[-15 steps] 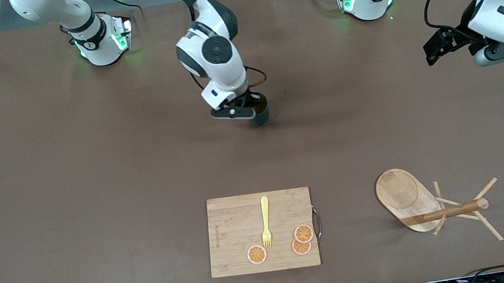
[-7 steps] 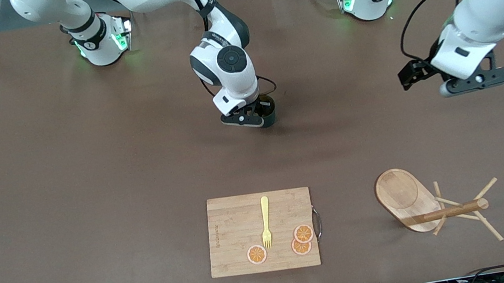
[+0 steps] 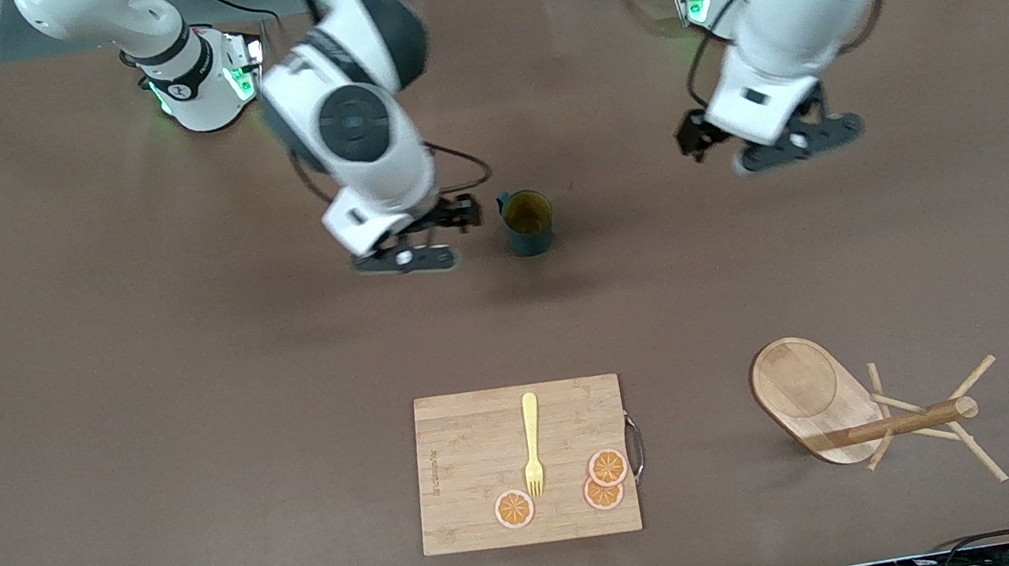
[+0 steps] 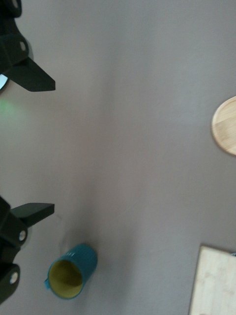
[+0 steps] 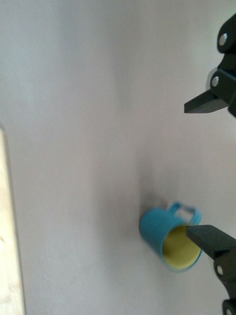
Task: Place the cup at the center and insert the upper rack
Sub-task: 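Set the mug down, open the right gripper while the left gripper approaches, then withdraw the right gripper while the left gripper grasps the mug handle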
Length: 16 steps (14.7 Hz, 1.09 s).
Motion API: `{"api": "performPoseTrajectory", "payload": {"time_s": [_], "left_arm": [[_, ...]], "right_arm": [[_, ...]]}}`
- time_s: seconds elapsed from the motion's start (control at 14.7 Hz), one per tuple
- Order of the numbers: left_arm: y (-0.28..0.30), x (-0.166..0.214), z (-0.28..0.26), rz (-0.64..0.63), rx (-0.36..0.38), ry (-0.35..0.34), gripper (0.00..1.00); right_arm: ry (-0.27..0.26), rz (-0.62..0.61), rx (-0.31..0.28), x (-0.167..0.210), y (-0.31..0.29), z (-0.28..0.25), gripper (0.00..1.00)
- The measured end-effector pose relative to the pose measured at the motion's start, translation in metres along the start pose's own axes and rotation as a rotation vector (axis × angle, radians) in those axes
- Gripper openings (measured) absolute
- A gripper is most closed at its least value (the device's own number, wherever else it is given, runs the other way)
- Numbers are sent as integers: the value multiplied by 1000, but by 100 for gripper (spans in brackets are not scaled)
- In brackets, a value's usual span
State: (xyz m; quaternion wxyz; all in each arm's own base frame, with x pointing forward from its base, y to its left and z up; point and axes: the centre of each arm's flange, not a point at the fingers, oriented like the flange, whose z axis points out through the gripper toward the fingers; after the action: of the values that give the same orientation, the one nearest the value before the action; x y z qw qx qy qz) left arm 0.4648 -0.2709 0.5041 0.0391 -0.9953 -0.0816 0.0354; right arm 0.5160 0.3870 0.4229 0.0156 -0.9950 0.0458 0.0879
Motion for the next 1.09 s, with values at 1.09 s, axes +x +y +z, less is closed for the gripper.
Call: {"api": "performPoseTrajectory", "payload": {"time_s": [1.09], "left_arm": [[289,-194,168,-431,32,228,98]], "right_arm": [[50,-128,-19,100,412,-171,100]]}}
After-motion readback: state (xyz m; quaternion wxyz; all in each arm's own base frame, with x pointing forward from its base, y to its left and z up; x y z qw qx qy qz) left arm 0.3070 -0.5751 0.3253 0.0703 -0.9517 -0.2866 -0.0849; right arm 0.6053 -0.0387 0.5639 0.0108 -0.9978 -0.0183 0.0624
